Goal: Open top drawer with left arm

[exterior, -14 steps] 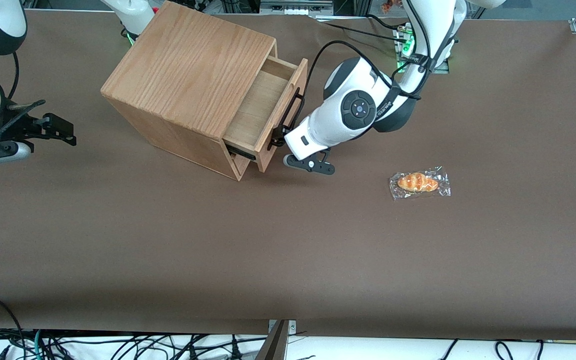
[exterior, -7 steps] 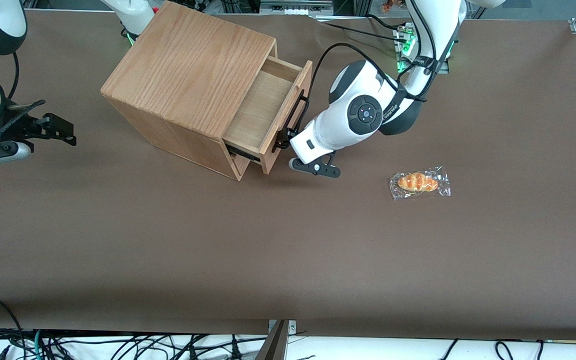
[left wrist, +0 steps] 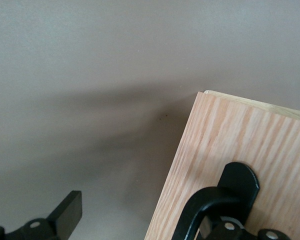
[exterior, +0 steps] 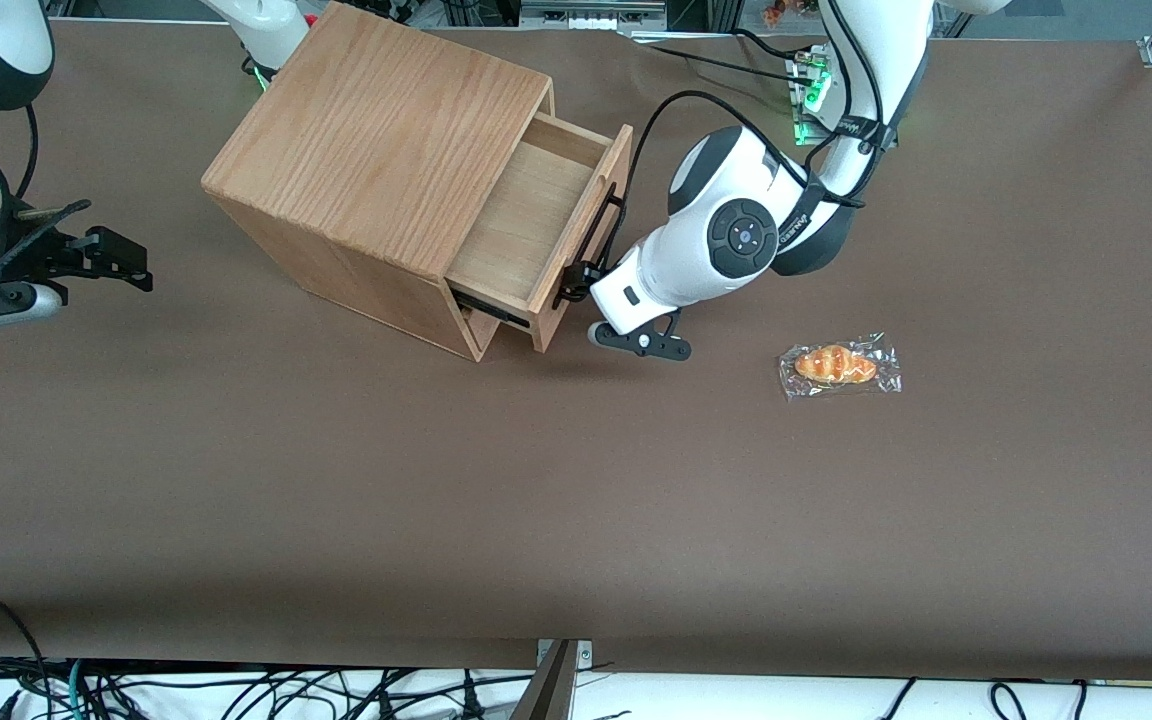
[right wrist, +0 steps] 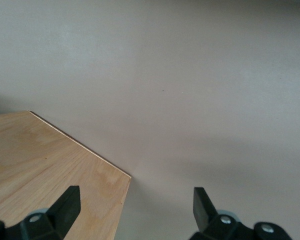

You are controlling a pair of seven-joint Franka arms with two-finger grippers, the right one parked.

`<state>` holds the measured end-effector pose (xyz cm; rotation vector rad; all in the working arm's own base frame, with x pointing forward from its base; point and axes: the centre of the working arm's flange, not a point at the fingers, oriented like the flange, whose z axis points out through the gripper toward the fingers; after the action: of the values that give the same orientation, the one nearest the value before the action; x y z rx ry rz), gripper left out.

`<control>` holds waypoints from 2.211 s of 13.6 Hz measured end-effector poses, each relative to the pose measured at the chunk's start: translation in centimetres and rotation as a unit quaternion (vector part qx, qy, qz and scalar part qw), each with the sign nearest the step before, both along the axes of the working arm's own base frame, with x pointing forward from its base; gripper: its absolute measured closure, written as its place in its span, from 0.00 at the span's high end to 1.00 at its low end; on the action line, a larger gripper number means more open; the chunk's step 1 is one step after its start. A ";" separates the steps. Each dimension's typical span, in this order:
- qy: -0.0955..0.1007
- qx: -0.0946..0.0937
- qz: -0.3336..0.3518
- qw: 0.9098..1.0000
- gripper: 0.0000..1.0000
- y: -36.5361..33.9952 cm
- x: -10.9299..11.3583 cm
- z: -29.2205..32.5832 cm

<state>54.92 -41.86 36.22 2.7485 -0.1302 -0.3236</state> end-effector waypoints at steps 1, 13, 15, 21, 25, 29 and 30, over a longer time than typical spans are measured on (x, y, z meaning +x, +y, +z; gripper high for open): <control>0.001 0.000 0.001 1.000 1.00 0.1 0.1 0.0; 0.005 0.000 0.006 1.000 1.00 0.9 0.6 0.0; 0.005 0.000 0.004 1.000 1.00 1.0 0.6 -0.1; 0.008 0.001 0.006 1.000 1.00 1.5 0.8 0.2; 0.009 -0.002 0.011 1.000 1.00 2.6 2.1 2.9; -0.009 -0.010 0.039 0.999 1.00 4.3 4.3 6.2; -0.006 -0.009 0.038 0.999 1.00 4.6 4.5 6.6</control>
<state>59.39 -37.27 42.84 2.7288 -0.0307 -0.2825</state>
